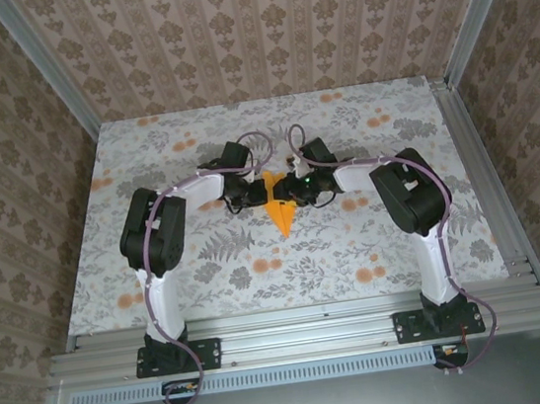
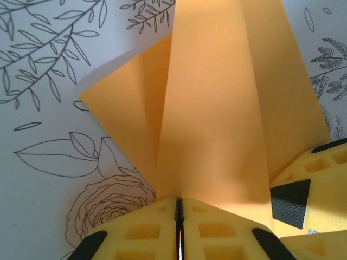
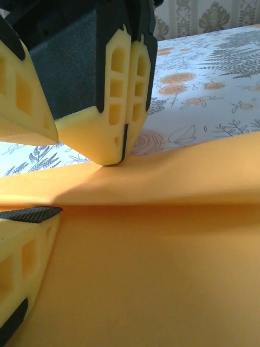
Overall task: Fold a paper plane with a square sheet of paper (pick it up from the middle)
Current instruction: Pick up the paper from the center of the table.
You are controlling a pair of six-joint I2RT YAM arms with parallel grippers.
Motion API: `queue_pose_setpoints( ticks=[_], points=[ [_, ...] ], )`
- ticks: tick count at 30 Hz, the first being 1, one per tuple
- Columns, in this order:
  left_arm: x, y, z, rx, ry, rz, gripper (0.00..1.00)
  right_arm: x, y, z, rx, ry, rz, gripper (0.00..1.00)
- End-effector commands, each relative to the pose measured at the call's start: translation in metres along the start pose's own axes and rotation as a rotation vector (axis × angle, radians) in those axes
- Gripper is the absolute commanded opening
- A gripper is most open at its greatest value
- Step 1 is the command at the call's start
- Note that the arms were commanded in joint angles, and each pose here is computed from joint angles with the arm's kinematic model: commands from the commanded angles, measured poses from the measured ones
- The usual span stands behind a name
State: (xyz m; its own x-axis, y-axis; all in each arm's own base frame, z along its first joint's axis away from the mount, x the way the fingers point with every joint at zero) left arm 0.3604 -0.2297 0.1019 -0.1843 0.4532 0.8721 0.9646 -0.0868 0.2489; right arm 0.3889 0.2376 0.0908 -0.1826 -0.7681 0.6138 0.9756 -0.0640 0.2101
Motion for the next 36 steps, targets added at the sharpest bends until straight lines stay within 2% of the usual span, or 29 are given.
queue_pose_setpoints(
  ticks=[1,8,13,18,23,28,34,36],
  points=[
    [-0.006,-0.004,0.007,0.013,-0.020,0.024,0.10,-0.007,-0.003,0.001,0.009,-0.006,0.053,0.37],
    [0.005,-0.001,0.007,0.047,-0.097,-0.003,0.11,-0.018,-0.008,0.004,0.023,-0.013,0.075,0.29],
    [0.033,0.005,0.000,0.033,-0.100,-0.059,0.15,-0.014,-0.007,0.004,0.040,-0.063,0.048,0.16],
    [0.058,0.003,-0.006,0.034,-0.093,-0.094,0.25,0.002,-0.005,0.021,0.056,-0.012,-0.006,0.06],
    [0.082,-0.016,-0.007,0.095,-0.114,-0.126,0.44,0.025,0.003,0.045,0.047,0.127,-0.081,0.03],
    [0.102,-0.037,0.006,0.263,-0.272,-0.211,0.57,0.043,0.007,0.063,0.050,0.209,-0.116,0.02],
    [0.115,-0.055,0.000,0.392,-0.506,-0.308,0.62,0.060,0.012,0.083,0.045,0.306,-0.159,0.02],
    [0.117,-0.058,-0.003,0.418,-0.565,-0.336,0.66,0.064,0.013,0.088,0.043,0.329,-0.169,0.02]
  ],
)
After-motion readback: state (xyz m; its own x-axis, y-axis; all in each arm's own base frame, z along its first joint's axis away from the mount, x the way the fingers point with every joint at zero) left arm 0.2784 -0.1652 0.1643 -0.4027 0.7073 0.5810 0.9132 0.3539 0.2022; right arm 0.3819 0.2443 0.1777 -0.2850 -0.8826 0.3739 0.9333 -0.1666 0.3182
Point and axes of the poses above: each hand's point on the last joint's axis, 136 mm out from that joint toward the fingers, its own x axis back along the fingers, its own z axis along the line the jaws close on, y = z × x, the point moved 9 cm from there along x, back along the fingers, and after that the axes turned 4 degrees about x, right-handed, at the moved point
